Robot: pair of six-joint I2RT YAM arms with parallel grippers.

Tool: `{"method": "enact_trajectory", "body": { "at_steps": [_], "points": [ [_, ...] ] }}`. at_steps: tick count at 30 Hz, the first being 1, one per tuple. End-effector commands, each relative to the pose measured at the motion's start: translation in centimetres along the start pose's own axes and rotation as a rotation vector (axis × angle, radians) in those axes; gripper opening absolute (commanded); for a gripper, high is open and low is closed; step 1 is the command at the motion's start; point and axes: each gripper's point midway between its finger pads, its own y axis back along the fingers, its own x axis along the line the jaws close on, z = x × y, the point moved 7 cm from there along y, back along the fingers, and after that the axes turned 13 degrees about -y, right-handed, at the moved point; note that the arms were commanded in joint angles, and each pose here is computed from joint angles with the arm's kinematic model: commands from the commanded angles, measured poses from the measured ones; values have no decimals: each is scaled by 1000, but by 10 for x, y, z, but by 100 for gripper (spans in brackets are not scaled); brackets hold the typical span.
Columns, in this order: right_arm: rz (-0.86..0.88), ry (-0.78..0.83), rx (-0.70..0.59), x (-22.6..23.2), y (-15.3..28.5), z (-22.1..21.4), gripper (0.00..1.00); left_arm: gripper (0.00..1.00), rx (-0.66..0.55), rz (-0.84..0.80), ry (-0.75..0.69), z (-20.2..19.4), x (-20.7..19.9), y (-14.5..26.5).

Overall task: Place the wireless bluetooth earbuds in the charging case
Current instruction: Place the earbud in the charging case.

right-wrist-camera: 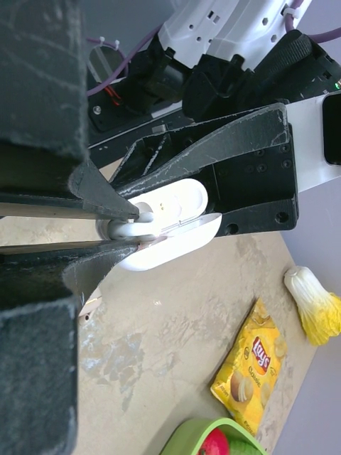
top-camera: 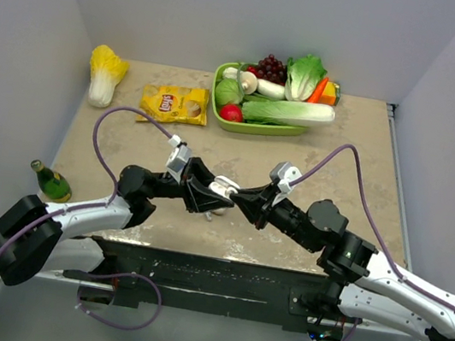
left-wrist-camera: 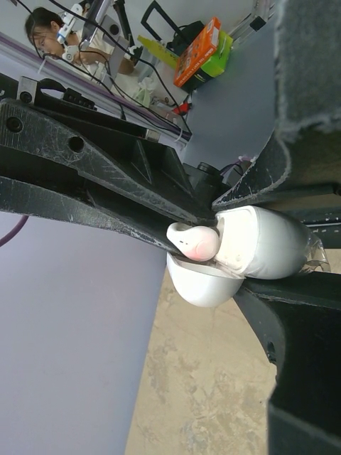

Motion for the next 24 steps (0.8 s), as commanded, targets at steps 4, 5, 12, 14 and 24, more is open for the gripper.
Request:
{"method": "enact_trajectory", "body": {
  "at_steps": [4, 5, 12, 14, 24],
  "points": [
    [2, 8, 40, 1, -8, -2, 0, 0, -411, -216, -468, 80, -44, 3],
    [-3, 9, 48, 1, -9, -4, 0, 0, -414, -214, -470, 81, -44, 3],
    [-23, 5, 74, -4, -4, -11, 0, 0, -424, -211, -483, 84, -44, 3],
    [-27, 1, 79, -5, -3, -14, 0, 0, -427, -205, -484, 84, -44, 3],
    [-22, -1, 106, -5, 1, -19, 0, 0, -431, -203, -482, 86, -41, 0]
  ]
}}
